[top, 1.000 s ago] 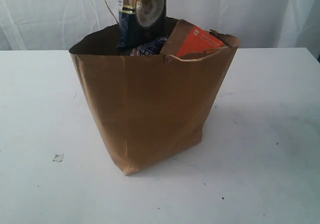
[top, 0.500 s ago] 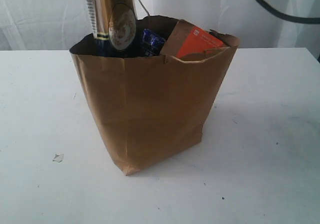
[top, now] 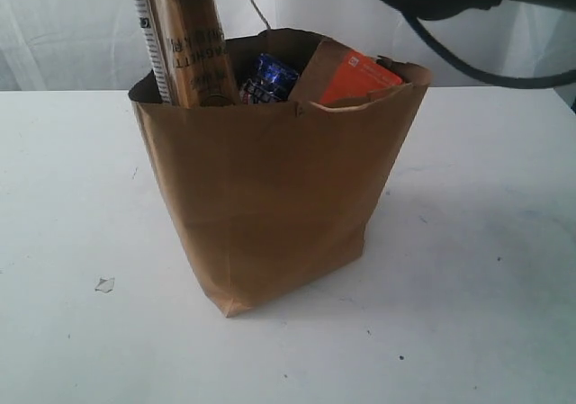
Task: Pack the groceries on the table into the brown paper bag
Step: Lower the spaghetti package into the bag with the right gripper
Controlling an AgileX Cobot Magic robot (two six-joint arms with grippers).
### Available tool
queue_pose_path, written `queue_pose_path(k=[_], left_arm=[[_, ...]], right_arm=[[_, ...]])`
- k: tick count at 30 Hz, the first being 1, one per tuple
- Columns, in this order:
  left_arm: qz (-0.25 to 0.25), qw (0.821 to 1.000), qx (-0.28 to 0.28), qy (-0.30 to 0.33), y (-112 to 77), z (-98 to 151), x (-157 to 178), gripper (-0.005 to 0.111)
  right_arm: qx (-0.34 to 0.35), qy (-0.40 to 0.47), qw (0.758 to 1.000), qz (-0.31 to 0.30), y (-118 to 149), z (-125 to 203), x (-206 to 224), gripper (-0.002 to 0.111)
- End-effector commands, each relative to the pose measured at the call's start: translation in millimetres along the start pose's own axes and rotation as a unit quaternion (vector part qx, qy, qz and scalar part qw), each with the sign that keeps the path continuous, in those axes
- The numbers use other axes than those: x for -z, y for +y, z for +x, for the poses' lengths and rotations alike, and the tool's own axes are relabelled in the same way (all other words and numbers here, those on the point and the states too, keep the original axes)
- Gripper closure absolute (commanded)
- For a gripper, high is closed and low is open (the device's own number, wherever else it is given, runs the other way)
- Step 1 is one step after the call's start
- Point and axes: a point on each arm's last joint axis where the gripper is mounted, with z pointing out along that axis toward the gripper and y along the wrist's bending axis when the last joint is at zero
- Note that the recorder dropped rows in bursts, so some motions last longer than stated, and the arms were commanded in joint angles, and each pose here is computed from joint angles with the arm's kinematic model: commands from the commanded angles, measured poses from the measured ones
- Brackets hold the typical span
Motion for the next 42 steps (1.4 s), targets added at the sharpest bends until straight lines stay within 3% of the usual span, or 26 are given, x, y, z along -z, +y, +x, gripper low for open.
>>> queue_pose_path(k=[1, 11, 23, 32, 42], left_arm=[[0.001, 1.000, 0.002, 0.001, -0.1, 1.2, 0.1, 0.107], [0.001, 1.000, 0.002, 0.001, -0.1, 1.2, 0.1, 0.107], [0.001, 1.000, 0.002, 0.001, -0.1, 1.2, 0.1, 0.107], [0.001, 1.000, 0.002, 0.001, -0.1, 1.2, 0.1, 0.107], [0.001, 1.000, 0.002, 0.001, -0.1, 1.2, 0.1, 0.107]], right_arm=[[-0.036, -0.005, 0.999, -0.006, 1.9, -0.6, 5.2, 0.108], [-0.055, 0.041, 0.998, 0.000, 0.8, 25.0, 2.5, 0.108], [-0.069, 0.081, 0.994, 0.036, -7.0, 15.8, 28.4, 0.108], [-0.099, 0.154, 0.980, 0.077, -12.4, 31.8, 32.4, 0.108], [-0.217, 0.168, 0.955, 0.111, -29.1, 36.6, 33.4, 0.108]])
